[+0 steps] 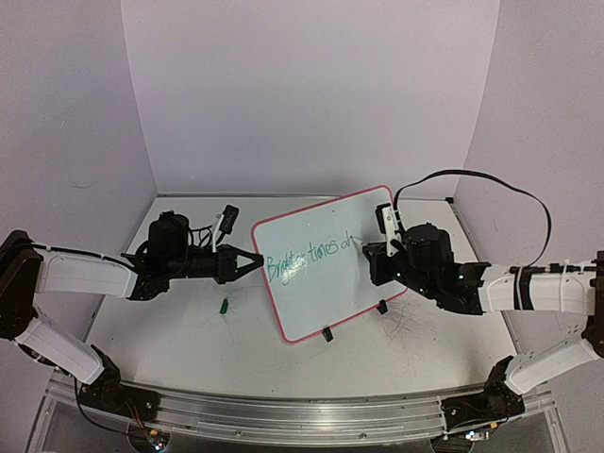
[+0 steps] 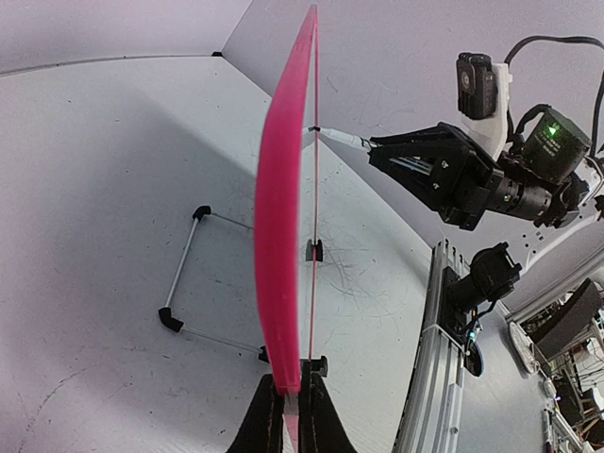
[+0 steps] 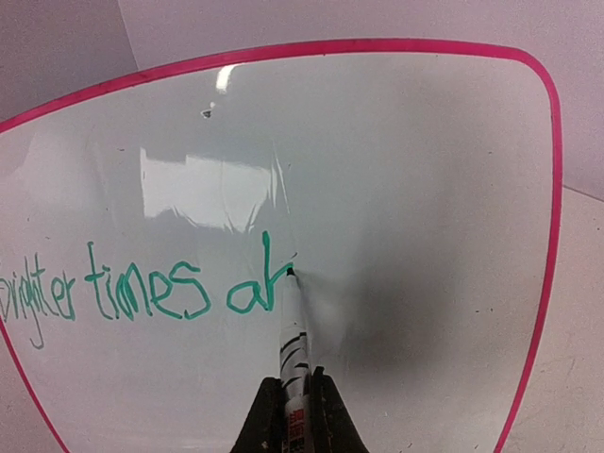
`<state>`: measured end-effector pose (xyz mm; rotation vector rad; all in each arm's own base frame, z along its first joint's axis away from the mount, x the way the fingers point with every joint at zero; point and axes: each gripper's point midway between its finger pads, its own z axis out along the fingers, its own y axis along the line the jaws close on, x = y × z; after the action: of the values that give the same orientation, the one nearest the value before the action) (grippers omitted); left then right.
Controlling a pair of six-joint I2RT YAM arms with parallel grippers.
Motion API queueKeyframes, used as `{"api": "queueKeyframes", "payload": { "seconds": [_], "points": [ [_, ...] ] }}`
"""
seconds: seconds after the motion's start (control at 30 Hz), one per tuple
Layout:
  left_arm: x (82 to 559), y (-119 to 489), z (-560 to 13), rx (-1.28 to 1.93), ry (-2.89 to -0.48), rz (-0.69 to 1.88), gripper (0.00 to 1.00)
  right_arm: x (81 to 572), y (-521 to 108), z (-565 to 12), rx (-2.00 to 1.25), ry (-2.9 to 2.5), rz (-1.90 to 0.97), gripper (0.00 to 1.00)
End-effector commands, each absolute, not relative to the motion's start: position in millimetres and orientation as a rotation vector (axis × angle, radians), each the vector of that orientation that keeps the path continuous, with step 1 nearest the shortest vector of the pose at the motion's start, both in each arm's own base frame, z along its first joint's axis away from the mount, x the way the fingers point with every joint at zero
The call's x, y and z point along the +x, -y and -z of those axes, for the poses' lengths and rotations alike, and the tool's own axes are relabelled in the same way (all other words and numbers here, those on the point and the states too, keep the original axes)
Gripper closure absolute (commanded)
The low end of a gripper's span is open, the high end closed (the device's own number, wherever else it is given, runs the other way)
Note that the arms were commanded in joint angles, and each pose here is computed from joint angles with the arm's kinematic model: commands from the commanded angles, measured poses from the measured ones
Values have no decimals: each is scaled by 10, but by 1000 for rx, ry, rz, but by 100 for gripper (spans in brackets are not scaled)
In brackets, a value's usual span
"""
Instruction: Write a sentence on the whiteboard
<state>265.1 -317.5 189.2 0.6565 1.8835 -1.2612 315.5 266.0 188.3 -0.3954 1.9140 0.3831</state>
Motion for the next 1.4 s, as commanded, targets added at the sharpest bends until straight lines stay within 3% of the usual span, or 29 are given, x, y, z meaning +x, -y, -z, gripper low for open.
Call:
{"api": "queueKeyframes", "payload": {
  "seconds": [0.0, 0.2, 0.47, 1.37],
  "points": [
    [2713, 3147, -1965, 657, -1864, 1214, 100, 3075, -2602, -1807, -392, -1947, -397, 100],
    [2719, 3156, -1966, 658, -1865, 1217, 100, 3057, -2554, -1793, -381, -1951, -387, 100],
    [2721, 3155, -1939, 656, -1872, 1215, 100, 3071, -2530, -2181, -334, -1838, -440, 100],
    [2704, 3152, -1969, 663, -1863, 1220, 100, 3221, -2616, -2046, -325, -1863, -401, 100]
  ]
}}
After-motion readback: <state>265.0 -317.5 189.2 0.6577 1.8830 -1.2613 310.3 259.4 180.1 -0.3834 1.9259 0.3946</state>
